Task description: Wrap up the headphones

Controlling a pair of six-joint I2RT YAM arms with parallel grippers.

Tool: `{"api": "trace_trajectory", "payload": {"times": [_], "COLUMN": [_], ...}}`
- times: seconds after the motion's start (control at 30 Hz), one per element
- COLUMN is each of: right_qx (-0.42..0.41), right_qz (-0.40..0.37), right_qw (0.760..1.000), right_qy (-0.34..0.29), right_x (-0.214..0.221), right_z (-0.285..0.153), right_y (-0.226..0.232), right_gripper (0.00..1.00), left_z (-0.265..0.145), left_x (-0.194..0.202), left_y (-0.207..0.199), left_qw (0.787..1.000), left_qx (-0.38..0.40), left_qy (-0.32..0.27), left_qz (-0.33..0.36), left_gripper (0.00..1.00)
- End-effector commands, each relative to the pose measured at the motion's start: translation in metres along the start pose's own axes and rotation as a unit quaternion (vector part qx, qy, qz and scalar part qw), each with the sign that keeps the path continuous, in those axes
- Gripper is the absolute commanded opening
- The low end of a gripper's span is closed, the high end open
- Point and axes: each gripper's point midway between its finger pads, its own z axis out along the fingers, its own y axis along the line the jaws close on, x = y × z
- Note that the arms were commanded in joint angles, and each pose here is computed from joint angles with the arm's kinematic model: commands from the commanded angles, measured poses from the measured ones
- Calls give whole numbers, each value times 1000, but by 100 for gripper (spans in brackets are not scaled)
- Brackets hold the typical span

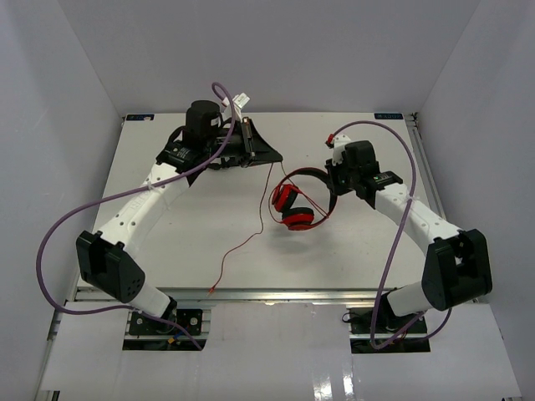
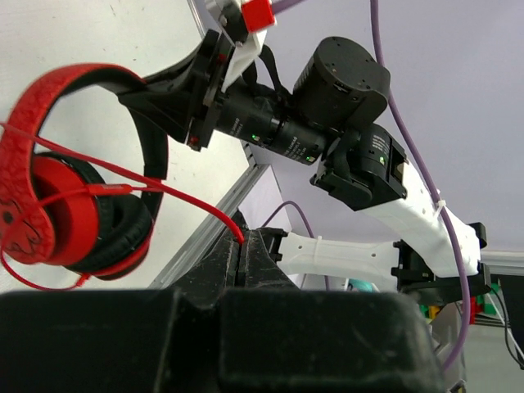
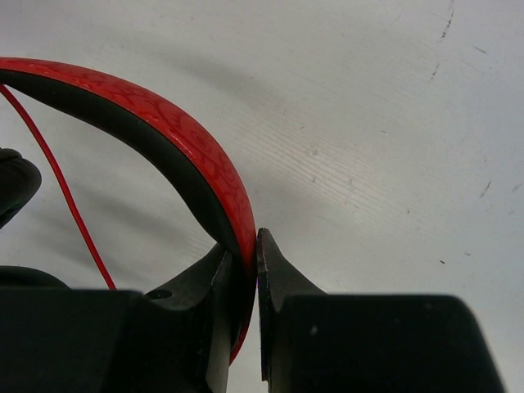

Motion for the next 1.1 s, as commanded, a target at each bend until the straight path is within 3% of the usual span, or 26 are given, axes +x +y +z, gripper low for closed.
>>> {"api": "trace_trajectory", "payload": {"times": [0.0, 0.43, 1.07], "right_qx": [42, 25, 3], "right_qz": [58, 169, 237], "right_qw": [996, 982, 969], "right_qy": [-60, -83, -73], "right_x": [-47, -81, -80], "right_z": [-1, 5, 5], "right_y": [-14, -6, -20], "right_gripper": [8, 8, 8], "left_z": [1, 54, 90], "left_x": [6, 26, 72], "left_y": [-14, 18, 45], "left_qw": [999, 999, 996], "left_qx": [30, -22, -61], "left_qy": [11, 25, 67], "left_qz": [-10, -25, -18], "left_gripper": [0, 0, 0]}}
